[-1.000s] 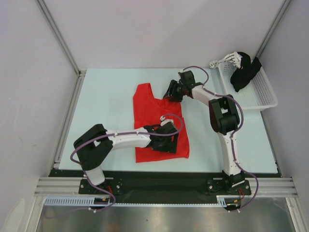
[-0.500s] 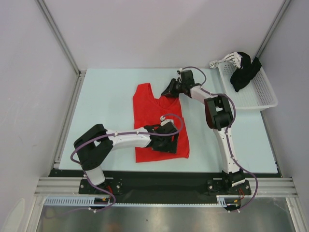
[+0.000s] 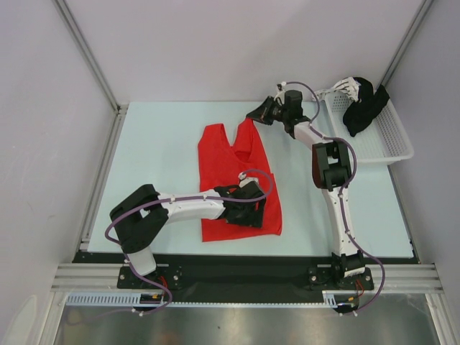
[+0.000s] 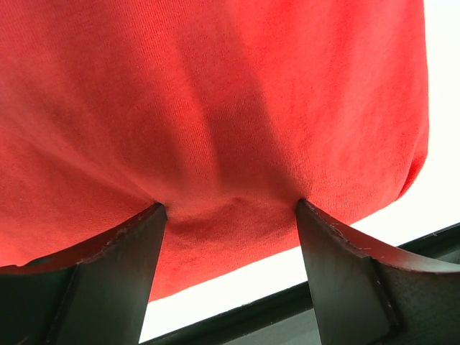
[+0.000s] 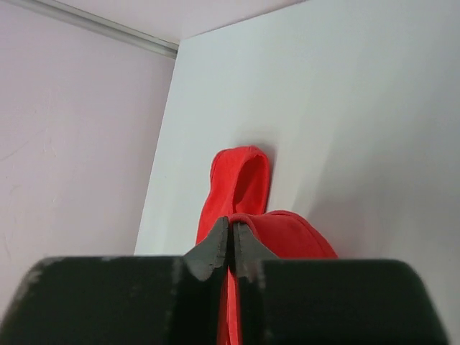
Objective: Fold and stack the tank tops
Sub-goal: Fold the tank top
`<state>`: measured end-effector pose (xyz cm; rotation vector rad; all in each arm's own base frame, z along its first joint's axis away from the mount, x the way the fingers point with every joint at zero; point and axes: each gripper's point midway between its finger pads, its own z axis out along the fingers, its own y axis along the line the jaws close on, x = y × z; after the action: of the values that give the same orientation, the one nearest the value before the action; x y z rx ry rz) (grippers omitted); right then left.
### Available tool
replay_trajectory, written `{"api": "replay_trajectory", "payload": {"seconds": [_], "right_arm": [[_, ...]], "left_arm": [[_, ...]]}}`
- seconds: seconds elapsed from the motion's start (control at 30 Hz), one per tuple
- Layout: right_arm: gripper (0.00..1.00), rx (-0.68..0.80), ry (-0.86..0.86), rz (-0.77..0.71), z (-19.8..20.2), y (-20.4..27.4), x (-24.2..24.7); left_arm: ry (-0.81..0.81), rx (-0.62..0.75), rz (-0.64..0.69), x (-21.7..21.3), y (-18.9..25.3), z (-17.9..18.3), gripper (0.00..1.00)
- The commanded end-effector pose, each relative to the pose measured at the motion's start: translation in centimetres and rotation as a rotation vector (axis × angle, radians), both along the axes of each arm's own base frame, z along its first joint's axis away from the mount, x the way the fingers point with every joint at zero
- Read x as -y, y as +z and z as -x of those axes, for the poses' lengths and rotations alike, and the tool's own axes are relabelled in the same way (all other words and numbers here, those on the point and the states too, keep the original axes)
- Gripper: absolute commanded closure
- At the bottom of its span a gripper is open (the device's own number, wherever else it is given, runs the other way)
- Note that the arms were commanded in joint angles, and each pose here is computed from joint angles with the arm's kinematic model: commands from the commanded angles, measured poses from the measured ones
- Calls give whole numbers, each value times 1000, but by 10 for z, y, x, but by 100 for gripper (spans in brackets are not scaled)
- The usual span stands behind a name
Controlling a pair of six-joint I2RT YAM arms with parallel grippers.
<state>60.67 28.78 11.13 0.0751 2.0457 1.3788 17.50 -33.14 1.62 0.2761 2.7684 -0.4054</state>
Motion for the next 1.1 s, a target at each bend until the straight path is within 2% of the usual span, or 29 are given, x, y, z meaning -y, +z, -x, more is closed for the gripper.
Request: {"api": "replay_trajectory", "payload": {"seconds": [0.0,0.03,0.07,0.17,0.4,0.43,0.57,0.73,0.9,1.07], "right_arm": [[89,165,32,-24,-10,38,-6],[80,167,25,-16,-12,37,-5],[64,159,6,-2,-16,34,-3],[48,148,-25,-2,-23,32,5],[28,48,-148,78,-42,4,27],[27,-16,-162,124,-38,-9,28],[26,-14,-198,191,-37,-13,25],[28,-108,-216,276,-18,-28,18],[28,-114,-191,291,4,-10,-3],[27,-92,-212,286,8,10,1]], "left_arm": [[-33,-139,-71,-11,-51,34,21],[-31,-137,-70,-11,-51,33,21],[-35,-139,-72,-11,-51,34,21],[-34,-137,-72,-12,-51,33,21],[-35,-130,-64,-10,-49,32,21],[-35,-129,-63,-10,-49,32,21],[-39,-126,-63,-10,-48,32,21],[-42,-118,-55,-8,-45,30,21],[-49,-97,-45,-4,-37,26,21],[-46,-71,-41,-3,-28,21,21]]}}
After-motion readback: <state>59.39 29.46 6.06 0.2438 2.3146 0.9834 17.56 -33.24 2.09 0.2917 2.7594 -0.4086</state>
